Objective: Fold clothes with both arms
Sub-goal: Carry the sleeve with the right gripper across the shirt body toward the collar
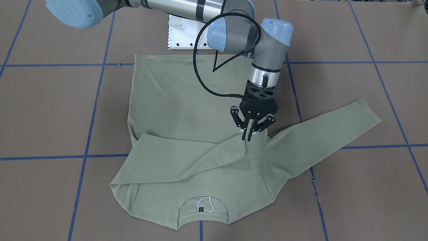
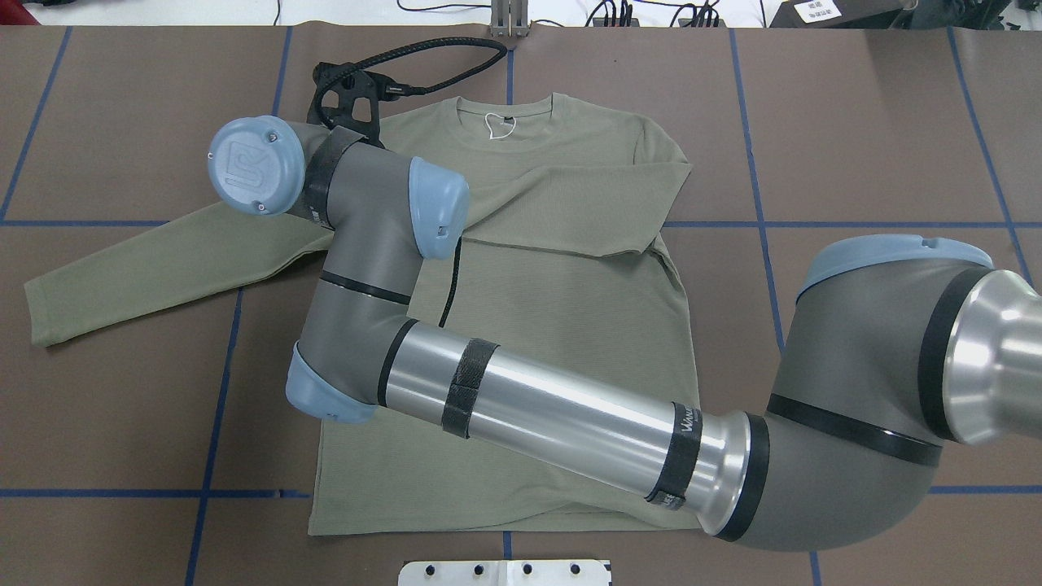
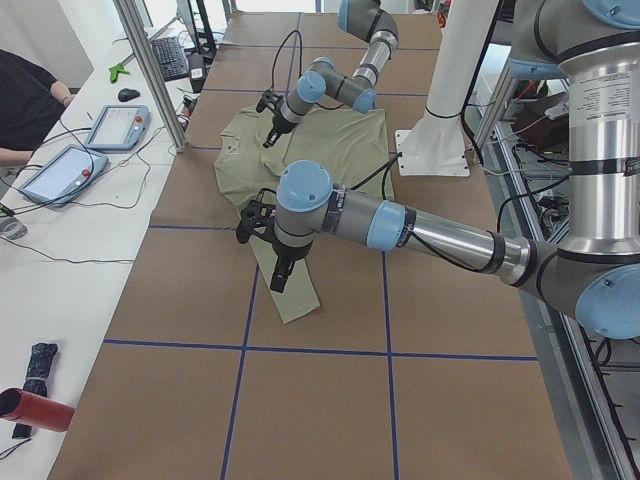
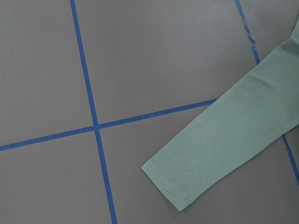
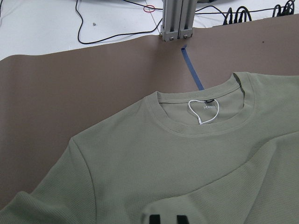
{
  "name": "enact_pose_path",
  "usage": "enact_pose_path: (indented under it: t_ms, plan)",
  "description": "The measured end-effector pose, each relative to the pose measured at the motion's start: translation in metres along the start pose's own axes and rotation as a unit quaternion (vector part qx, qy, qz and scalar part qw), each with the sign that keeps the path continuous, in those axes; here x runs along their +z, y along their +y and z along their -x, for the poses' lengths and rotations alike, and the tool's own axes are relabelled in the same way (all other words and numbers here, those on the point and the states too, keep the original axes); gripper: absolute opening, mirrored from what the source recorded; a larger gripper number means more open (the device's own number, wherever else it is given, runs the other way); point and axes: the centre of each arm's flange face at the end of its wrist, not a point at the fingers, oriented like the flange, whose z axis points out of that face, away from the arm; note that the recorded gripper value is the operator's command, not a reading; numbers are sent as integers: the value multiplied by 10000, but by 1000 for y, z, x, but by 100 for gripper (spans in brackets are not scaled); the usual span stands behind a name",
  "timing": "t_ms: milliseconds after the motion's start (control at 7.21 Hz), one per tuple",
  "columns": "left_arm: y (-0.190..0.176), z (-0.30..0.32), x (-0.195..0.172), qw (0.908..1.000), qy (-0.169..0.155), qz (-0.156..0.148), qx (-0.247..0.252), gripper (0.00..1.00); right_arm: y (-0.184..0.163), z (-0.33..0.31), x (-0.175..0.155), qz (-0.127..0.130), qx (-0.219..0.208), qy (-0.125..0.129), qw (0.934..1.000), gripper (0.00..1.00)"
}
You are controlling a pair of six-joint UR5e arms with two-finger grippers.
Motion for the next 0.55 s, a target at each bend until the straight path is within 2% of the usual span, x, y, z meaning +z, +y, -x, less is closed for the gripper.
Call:
enact_pose_path:
  t_ms: [277, 416, 555]
  plan:
    - [-1, -2, -1, 10000, 4, -12, 6, 100, -21, 4, -3, -82, 131, -75, 9999, 100]
    - [-8, -5, -3, 10000, -1, -43, 22, 100, -40, 2, -3, 74, 217, -91, 9997, 100]
    - [-22, -7, -4, 10000, -8, -86, -50, 100, -63, -5, -1, 440, 249, -100, 9987, 100]
